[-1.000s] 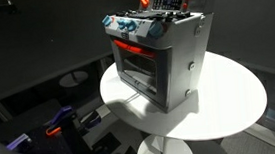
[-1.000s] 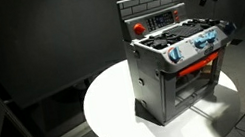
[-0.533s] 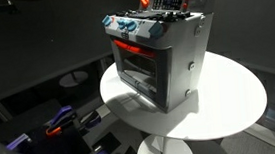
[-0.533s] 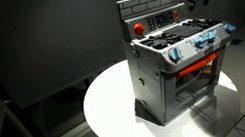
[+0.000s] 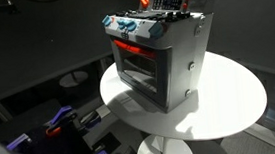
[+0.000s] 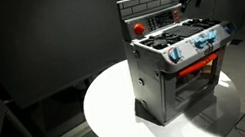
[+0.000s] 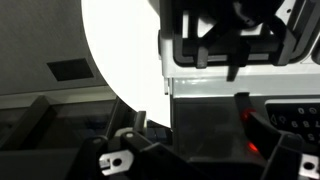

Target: Press the top right orange button on the stove

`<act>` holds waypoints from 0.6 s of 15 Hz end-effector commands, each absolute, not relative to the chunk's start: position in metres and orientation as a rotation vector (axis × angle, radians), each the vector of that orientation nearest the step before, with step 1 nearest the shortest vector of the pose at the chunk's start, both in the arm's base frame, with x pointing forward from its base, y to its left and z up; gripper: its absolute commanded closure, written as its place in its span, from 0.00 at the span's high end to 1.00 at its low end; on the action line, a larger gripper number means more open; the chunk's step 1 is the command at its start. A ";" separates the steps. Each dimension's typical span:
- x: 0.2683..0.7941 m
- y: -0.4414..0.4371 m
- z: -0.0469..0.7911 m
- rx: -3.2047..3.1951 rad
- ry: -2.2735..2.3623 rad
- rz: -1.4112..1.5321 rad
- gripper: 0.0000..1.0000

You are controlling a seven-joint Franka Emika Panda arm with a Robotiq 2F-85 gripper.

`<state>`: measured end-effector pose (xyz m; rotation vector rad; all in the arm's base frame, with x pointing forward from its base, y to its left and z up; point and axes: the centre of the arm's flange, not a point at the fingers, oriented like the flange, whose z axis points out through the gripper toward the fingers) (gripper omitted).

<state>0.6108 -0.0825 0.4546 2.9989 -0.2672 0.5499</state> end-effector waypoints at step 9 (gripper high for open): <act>0.643 -0.062 0.449 2.973 -0.286 0.587 1.00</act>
